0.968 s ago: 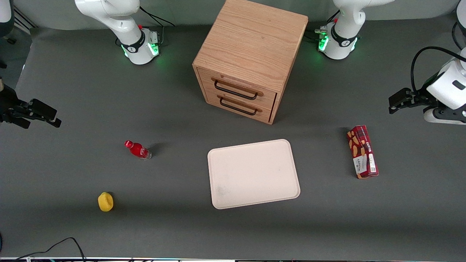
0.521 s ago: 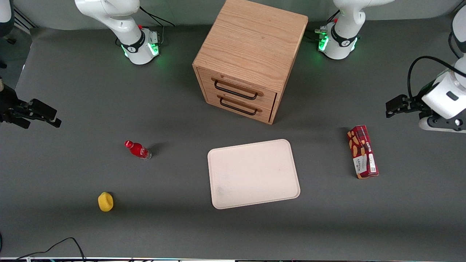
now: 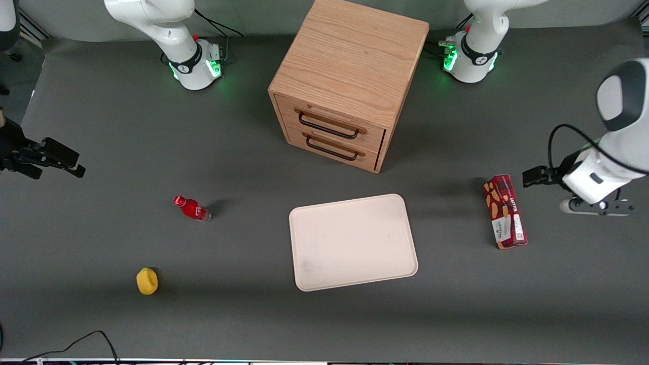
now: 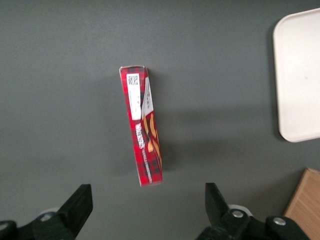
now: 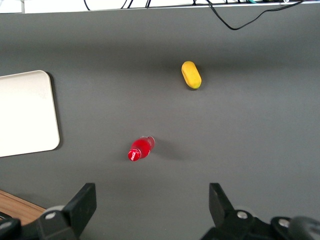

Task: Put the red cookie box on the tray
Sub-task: 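Move the open left gripper down over the upright red cookie box, then close the left gripper on the red cookie box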

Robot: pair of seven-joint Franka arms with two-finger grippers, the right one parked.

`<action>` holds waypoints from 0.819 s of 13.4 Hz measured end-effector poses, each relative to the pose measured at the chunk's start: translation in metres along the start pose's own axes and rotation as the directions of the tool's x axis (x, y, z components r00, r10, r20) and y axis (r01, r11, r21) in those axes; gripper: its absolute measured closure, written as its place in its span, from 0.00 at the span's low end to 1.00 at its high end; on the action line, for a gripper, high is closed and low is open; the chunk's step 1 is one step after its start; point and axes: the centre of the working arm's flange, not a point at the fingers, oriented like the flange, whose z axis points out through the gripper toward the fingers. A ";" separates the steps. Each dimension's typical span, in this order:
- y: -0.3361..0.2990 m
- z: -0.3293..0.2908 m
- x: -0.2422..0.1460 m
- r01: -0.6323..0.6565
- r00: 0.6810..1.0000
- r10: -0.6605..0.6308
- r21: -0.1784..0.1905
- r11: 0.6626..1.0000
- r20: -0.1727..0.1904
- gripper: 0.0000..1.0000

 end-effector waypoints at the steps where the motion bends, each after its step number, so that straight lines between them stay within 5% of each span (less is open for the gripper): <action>1: -0.004 0.031 0.003 0.005 1.000 -0.005 -0.005 1.000 0.007 0.00; 8: -0.033 0.162 0.017 0.053 0.998 -0.054 -0.035 0.998 -0.040 0.00; 11: -0.039 0.183 0.014 0.064 0.994 -0.067 -0.038 0.997 -0.084 0.13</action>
